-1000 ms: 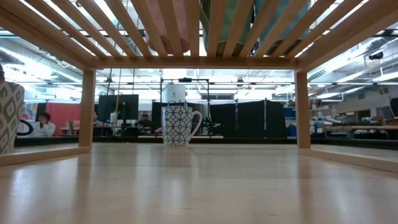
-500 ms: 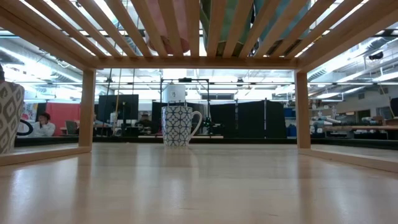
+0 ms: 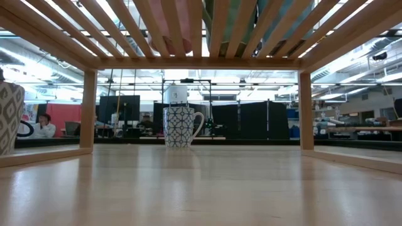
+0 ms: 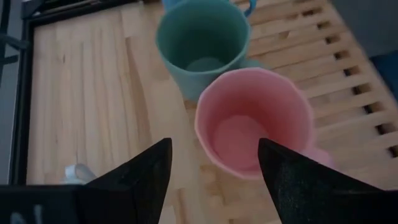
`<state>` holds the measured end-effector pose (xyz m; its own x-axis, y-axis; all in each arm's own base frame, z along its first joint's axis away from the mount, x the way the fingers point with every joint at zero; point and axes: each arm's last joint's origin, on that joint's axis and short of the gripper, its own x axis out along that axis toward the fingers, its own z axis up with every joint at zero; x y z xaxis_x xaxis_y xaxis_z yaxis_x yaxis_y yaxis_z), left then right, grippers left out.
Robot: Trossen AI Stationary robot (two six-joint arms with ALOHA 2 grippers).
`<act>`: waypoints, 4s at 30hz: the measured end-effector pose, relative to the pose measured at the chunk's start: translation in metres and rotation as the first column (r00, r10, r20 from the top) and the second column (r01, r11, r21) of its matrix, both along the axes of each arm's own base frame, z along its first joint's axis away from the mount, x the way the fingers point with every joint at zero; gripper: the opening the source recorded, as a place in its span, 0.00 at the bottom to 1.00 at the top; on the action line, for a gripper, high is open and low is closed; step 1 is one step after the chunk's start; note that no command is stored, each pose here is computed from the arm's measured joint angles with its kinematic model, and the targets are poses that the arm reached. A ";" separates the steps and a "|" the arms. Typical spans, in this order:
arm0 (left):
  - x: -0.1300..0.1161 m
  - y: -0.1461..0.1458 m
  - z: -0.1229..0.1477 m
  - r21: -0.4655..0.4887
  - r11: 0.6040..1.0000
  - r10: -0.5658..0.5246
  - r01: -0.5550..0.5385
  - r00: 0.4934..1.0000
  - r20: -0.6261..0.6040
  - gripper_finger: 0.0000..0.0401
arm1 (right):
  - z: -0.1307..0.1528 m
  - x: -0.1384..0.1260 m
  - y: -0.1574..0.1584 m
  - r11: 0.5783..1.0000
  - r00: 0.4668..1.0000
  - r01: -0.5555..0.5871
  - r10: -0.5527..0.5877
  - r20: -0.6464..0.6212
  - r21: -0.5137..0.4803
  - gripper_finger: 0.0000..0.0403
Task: Place coffee mugs
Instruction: Put the yellow mug on the shelf
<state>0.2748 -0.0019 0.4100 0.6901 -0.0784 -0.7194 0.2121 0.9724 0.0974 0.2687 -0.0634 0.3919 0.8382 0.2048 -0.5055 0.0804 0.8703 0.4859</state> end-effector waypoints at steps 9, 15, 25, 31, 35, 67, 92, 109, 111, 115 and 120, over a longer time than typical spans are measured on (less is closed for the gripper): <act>-0.066 0.001 0.028 -0.115 0.985 0.131 -0.131 0.991 -0.008 0.61 | 0.000 0.000 0.002 1.000 1.000 -0.007 0.007 0.001 0.000 0.22; -0.113 0.000 0.033 -0.213 0.939 0.252 -0.272 0.961 -0.115 0.61 | 0.000 0.000 0.002 1.000 1.000 -0.006 0.006 0.002 -0.001 0.22; -0.164 0.001 0.033 -0.361 0.698 0.537 -0.619 0.785 -0.309 0.61 | 0.000 0.000 0.002 1.000 1.000 -0.006 0.006 0.002 -0.001 0.22; -0.173 -0.009 0.035 -0.461 0.564 0.569 -0.686 0.727 -0.384 0.61 | 0.000 0.000 0.002 1.000 1.000 -0.006 0.006 0.001 0.000 0.22; -0.168 -0.020 0.034 -0.465 0.505 0.593 -0.727 0.684 -0.425 0.61 | 0.000 0.000 0.002 1.000 1.000 -0.006 0.006 0.000 -0.001 0.22; -0.174 -0.205 -0.068 -0.028 0.224 0.697 -0.974 0.180 -0.694 0.61 | 0.000 0.000 0.002 0.998 0.999 -0.035 0.036 0.010 -0.048 0.22; -0.173 -0.213 -0.190 -0.051 0.198 0.695 -0.979 0.177 -0.697 0.61 | 0.000 0.000 0.002 0.999 0.999 -0.031 0.031 0.011 -0.042 0.22; -0.171 -0.215 -0.200 -0.097 0.261 0.654 -0.960 0.250 -0.714 0.61 | 0.000 0.000 0.002 0.999 0.999 -0.031 0.031 0.011 -0.042 0.22; -0.171 -0.215 -0.200 -0.097 0.262 0.654 -0.960 0.251 -0.714 0.61 | 0.000 0.000 0.002 0.999 0.999 -0.031 0.031 0.011 -0.042 0.22; -0.171 -0.215 -0.200 -0.097 0.266 0.653 -0.959 0.254 -0.714 0.61 | 0.000 0.000 0.002 0.999 0.999 -0.031 0.031 0.011 -0.042 0.22; -0.172 -0.215 -0.200 -0.096 0.270 0.654 -0.958 0.255 -0.712 0.61 | 0.000 0.000 0.002 0.999 0.999 -0.031 0.031 0.011 -0.042 0.22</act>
